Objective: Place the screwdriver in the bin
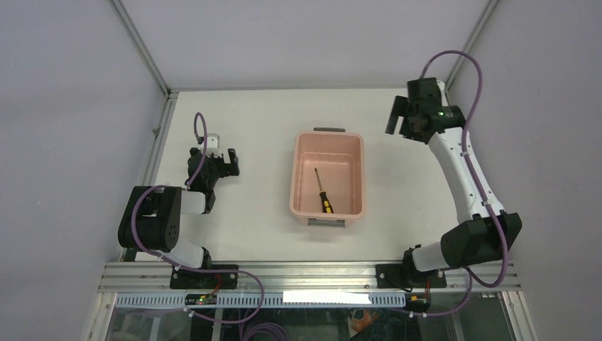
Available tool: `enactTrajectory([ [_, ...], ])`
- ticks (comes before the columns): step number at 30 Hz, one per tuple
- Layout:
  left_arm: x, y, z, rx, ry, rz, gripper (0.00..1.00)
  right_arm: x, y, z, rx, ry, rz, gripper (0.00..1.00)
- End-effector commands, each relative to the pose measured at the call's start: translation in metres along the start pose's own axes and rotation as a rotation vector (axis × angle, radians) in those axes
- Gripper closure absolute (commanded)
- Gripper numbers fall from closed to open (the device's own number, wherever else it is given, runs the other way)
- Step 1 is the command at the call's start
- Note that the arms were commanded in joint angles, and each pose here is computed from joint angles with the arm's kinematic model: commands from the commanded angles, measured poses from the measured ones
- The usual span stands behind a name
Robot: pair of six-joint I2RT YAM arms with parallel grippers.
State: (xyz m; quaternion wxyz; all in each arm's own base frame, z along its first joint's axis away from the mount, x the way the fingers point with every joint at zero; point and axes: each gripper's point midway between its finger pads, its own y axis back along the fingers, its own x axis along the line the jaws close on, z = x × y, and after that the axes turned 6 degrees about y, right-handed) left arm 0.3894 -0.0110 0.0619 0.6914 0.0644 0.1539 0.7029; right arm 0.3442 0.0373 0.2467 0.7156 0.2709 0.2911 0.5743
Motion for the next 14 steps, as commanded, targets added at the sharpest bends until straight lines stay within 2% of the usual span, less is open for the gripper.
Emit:
enactTrajectory([
  [1, -0.007, 0.001, 0.016, -0.052, 0.015, -0.021, 0.01, -0.065, 0.003, -0.003, -0.002, -0.067, -0.070, 0.01],
  [5, -0.007, 0.001, 0.017, -0.053, 0.015, -0.021, 0.01, -0.092, -0.002, -0.006, 0.002, -0.130, -0.140, 0.01],
  [14, -0.007, 0.001, 0.017, -0.054, 0.016, -0.019, 0.01, -0.101, -0.002, -0.008, -0.004, -0.143, -0.193, 0.01],
])
